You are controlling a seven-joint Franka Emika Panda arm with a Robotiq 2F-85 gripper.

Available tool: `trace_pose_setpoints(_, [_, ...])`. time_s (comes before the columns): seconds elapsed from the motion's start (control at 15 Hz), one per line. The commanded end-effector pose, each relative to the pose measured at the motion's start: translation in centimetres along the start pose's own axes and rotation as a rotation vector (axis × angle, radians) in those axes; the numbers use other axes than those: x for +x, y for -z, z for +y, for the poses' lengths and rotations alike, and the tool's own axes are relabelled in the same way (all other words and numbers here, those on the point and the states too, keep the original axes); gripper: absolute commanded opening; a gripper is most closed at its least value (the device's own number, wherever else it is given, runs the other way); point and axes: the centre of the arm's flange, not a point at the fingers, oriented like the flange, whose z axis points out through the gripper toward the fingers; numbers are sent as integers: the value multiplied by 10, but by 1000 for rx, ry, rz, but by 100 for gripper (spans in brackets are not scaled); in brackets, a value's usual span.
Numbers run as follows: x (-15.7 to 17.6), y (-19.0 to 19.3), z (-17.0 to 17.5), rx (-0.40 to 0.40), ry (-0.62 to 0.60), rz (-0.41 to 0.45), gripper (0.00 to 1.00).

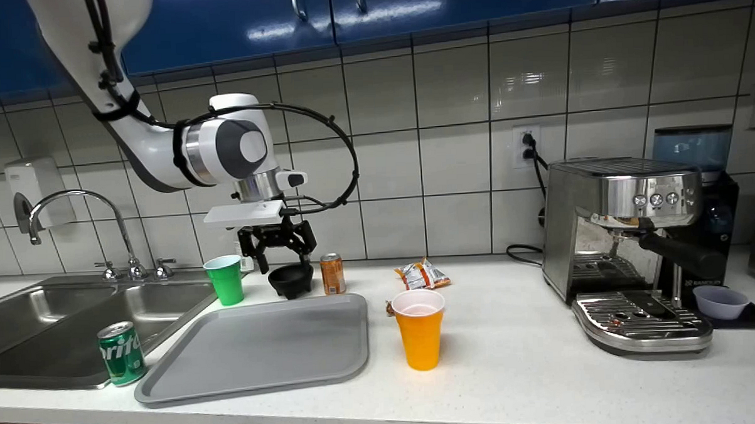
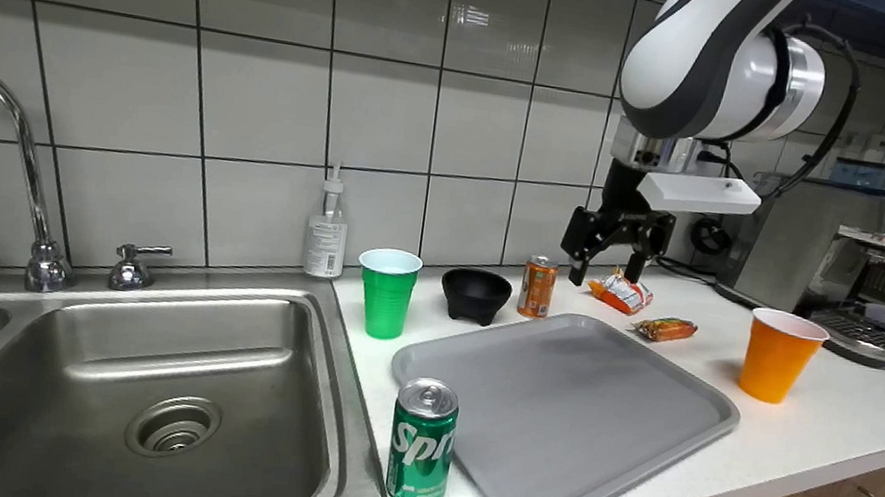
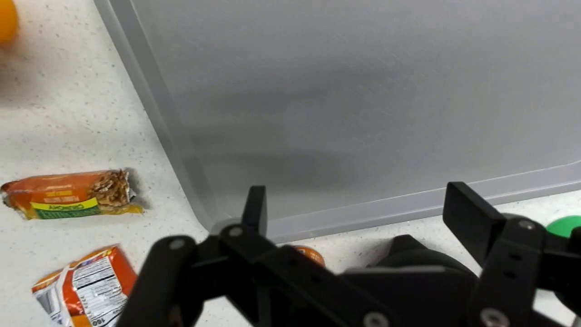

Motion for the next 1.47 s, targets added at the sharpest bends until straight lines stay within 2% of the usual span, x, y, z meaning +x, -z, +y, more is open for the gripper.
trace_pose_setpoints(0.0, [25, -7, 11, 9, 8, 4, 100])
trace_pose_setpoints(1.4, [127, -70, 28, 7, -84, 38, 100])
